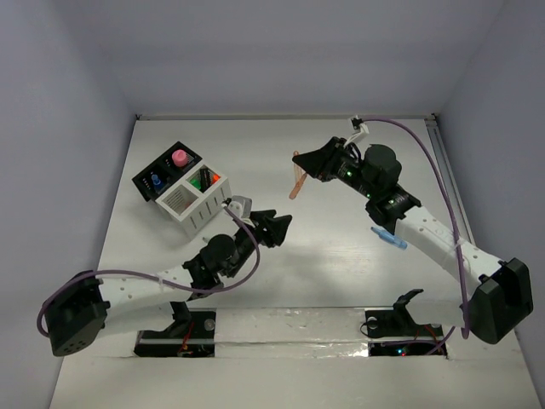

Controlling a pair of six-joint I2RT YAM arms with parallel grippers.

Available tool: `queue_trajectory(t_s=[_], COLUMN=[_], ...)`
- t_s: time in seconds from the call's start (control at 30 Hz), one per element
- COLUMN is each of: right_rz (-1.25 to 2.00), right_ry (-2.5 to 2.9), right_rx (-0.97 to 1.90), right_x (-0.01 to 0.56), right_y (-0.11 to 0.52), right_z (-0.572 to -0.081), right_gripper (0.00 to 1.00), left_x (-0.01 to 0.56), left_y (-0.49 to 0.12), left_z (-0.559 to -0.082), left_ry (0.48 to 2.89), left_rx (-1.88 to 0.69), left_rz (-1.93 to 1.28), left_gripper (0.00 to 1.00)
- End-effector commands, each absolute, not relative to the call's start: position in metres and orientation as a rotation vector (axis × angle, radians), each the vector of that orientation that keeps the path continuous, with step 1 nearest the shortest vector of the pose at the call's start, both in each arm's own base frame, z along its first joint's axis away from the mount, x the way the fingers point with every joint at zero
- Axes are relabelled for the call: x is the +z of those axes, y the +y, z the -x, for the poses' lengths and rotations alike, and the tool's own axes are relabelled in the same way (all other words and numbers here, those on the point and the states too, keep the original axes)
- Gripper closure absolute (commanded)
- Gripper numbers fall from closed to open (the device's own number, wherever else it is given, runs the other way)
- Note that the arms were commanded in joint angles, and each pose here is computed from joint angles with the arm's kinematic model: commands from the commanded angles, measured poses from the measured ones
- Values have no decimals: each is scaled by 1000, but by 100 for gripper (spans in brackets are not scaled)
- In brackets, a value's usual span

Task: Sort the stationery into containers
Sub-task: Close the pen cap on the pen.

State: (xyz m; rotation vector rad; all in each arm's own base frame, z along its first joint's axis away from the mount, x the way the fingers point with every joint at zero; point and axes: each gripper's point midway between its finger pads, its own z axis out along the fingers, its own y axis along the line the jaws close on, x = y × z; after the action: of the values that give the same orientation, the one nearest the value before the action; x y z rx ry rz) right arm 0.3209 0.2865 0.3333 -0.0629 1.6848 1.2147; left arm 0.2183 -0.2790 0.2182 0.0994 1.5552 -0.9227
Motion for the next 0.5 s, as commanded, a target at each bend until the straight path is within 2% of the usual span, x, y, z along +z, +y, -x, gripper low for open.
queue_trajectory(t_s=[0.0, 0.47], right_rz=[-19, -4], right_ry=[1638, 1651], right_rx=[1133, 1130], right_x=[345, 340], right_y=[275, 277], right_z=[-328, -324], right_gripper=[100, 100], left_x=[265, 289], left_y=[-274, -299], left_z=[-237, -246], left_ry=[1407, 1324], left_rx=[-841, -800], left_rz=[-11, -71], left_gripper=[49, 42])
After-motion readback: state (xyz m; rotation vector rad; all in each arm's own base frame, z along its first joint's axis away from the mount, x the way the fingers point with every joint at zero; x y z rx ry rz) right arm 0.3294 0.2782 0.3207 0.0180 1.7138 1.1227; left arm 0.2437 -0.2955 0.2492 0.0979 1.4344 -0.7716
